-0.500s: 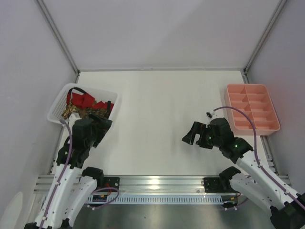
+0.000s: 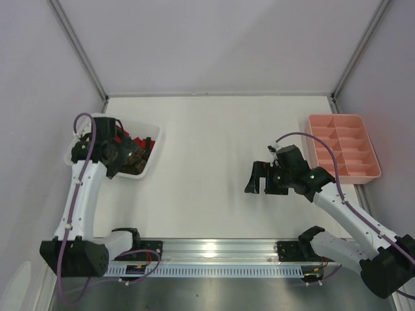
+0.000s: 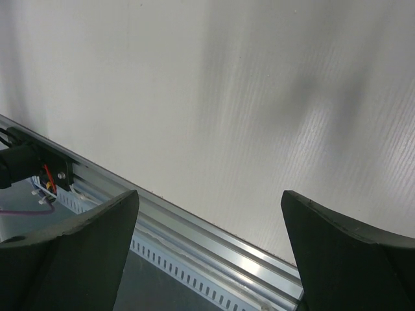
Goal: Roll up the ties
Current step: Grab a tie with the left arm
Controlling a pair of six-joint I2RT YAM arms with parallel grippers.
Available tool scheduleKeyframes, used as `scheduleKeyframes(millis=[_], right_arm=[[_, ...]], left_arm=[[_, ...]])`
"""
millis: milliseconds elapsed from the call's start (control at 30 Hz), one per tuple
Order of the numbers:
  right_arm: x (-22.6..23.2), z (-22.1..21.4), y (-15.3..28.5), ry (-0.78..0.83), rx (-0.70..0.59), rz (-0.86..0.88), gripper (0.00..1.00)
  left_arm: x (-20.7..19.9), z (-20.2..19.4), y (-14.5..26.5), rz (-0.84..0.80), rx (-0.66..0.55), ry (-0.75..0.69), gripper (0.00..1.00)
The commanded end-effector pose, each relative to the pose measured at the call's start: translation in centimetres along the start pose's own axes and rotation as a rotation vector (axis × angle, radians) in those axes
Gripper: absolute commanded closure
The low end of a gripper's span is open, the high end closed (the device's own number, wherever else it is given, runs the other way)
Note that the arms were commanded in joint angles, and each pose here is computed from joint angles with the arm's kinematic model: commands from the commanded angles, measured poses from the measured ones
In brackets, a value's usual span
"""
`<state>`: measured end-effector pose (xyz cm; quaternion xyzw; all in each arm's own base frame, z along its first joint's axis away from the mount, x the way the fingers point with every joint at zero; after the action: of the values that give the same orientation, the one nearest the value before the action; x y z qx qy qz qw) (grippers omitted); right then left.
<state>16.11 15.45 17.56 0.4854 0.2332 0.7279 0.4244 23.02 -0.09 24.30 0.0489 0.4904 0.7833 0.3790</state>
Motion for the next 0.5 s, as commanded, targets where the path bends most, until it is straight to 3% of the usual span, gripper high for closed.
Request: scheduleKeyframes(millis=[0, 100, 233, 467], right_arm=[[1.1, 1.2, 1.0, 0.073, -0.013, 0.012, 0.01], [0.6, 1.3, 1.0, 0.102, -0.012, -0.015, 0.0], [0.8, 1.7, 1.0, 0.12, -0.008, -0.003, 0.0], [0.2, 2.8, 0.8, 0.144, 0.017, -0.023, 0.0]], left_arm=[[-0.3, 3.0, -0.2, 0.133, -0.003, 0.021, 0.02], [-1.6, 4.0, -1.9, 0.165, 0.022, 0.012, 0.08], [-3.0, 2.0, -4.4, 0.2, 0.17, 0.06, 0.12], [-4.0, 0.0, -7.5, 0.283, 0.245, 0.142, 0.02]])
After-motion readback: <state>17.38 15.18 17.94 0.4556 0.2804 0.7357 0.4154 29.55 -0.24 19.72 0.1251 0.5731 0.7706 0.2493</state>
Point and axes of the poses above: each gripper's point midway between its finger pads, its own y axis back along the fingers, its own x axis along the line the jaws close on, z = x × y, the point moved 5 cm from there along y, back along the fingers, and after that the axes turned 1 degree about -y, right-handed, at the moved point
